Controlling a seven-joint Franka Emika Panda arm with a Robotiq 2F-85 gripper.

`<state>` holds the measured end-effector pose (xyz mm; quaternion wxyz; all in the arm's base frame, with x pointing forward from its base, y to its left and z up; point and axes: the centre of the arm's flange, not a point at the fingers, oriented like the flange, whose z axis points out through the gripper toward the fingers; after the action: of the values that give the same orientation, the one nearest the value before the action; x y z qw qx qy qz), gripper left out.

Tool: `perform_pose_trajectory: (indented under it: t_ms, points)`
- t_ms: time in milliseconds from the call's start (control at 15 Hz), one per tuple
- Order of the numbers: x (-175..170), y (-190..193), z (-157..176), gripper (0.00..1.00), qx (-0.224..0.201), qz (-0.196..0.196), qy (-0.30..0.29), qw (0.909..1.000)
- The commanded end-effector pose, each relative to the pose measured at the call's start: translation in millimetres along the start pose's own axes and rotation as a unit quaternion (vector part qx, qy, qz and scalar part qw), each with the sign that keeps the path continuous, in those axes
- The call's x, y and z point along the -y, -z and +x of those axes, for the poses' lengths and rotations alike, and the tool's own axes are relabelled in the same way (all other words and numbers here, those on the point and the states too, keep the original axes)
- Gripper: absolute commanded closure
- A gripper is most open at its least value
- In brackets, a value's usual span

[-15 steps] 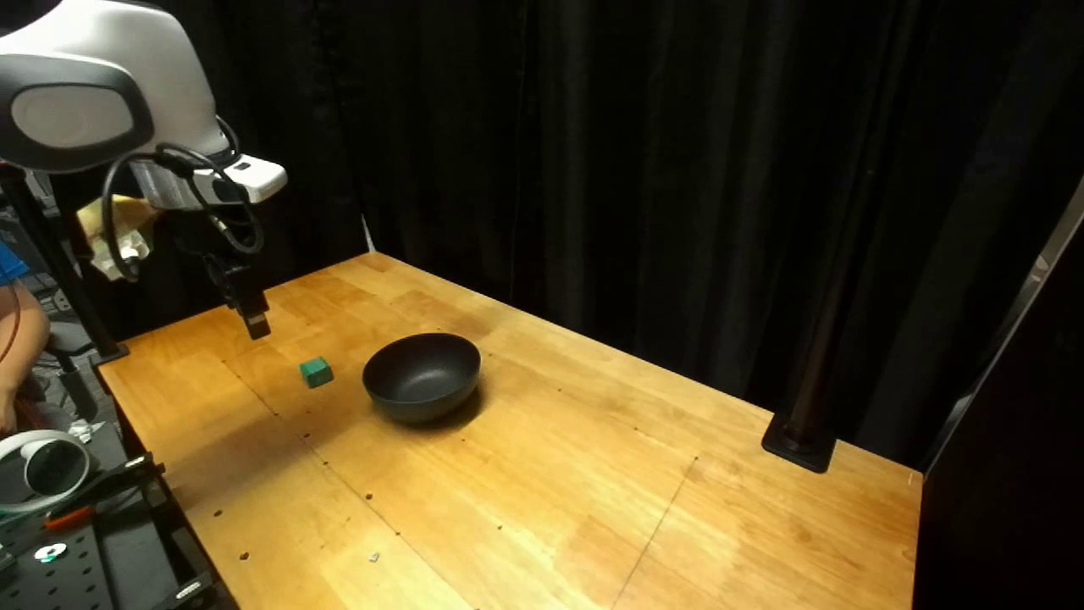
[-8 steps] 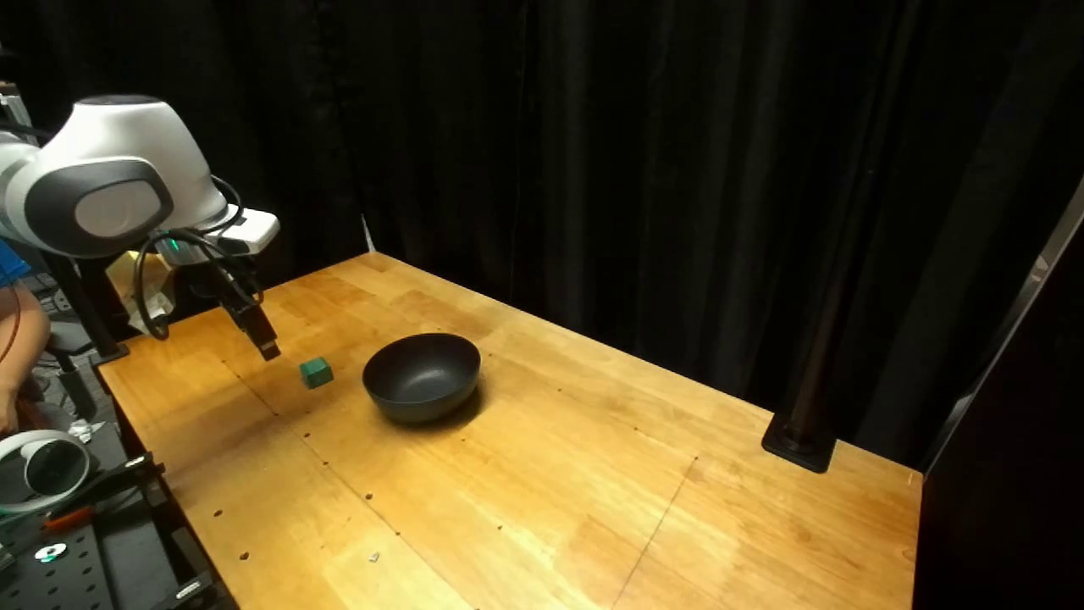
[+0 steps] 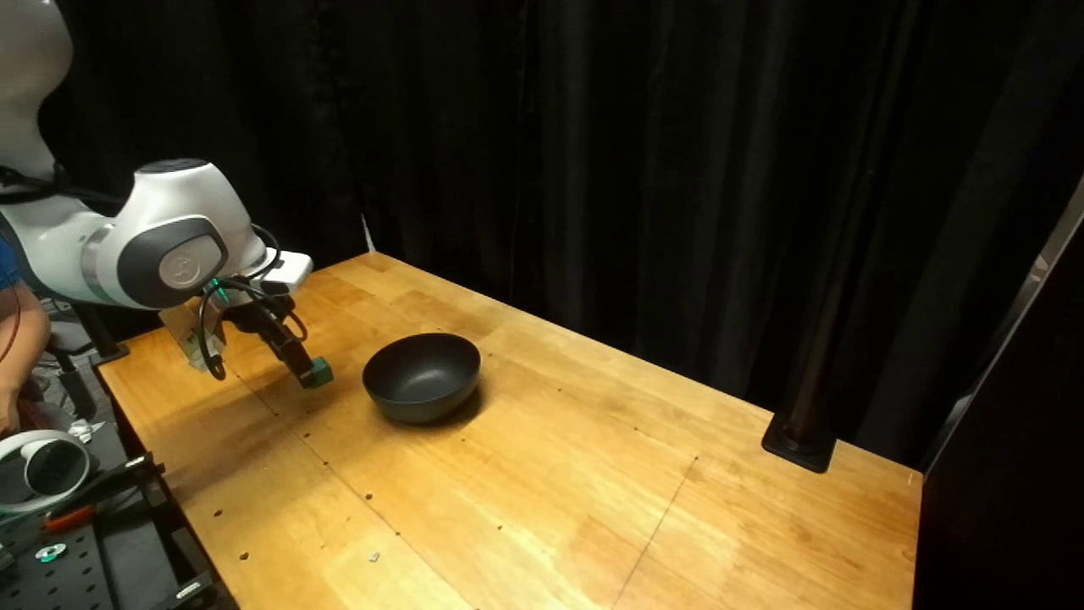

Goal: Put the green block in the black bowl

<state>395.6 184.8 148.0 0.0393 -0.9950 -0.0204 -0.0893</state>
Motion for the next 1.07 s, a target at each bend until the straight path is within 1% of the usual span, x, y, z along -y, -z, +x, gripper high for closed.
perform_pose_trajectory:
  t_ms: [0, 67, 133, 267, 533, 667, 733, 800, 1000]
  points:
    - [19.0, -35.5, 12.4, 0.00, -0.019, -0.007, 0.002, 0.9998]
    - [20.1, -40.3, 13.0, 0.25, -0.020, -0.014, 0.006, 0.9997]
    - [21.2, -43.7, 13.6, 0.26, -0.024, -0.019, 0.008, 0.9995]
    - [19.2, -40.8, 15.9, 0.41, -0.024, -0.035, 0.004, 0.9991]
    - [12.6, -18.2, 18.6, 0.72, -0.018, -0.072, -0.007, 0.9972]
    - [7.8, -3.6, 23.2, 0.73, -0.016, -0.097, -0.004, 0.9952]
    - [4.1, 7.5, 31.3, 0.73, -0.019, -0.111, -0.002, 0.9936]
    - [-0.9, 17.0, 39.9, 0.79, -0.024, -0.120, -0.003, 0.9924]
    - [-22.1, 41.1, 74.4, 0.79, -0.057, -0.156, -0.015, 0.9860]
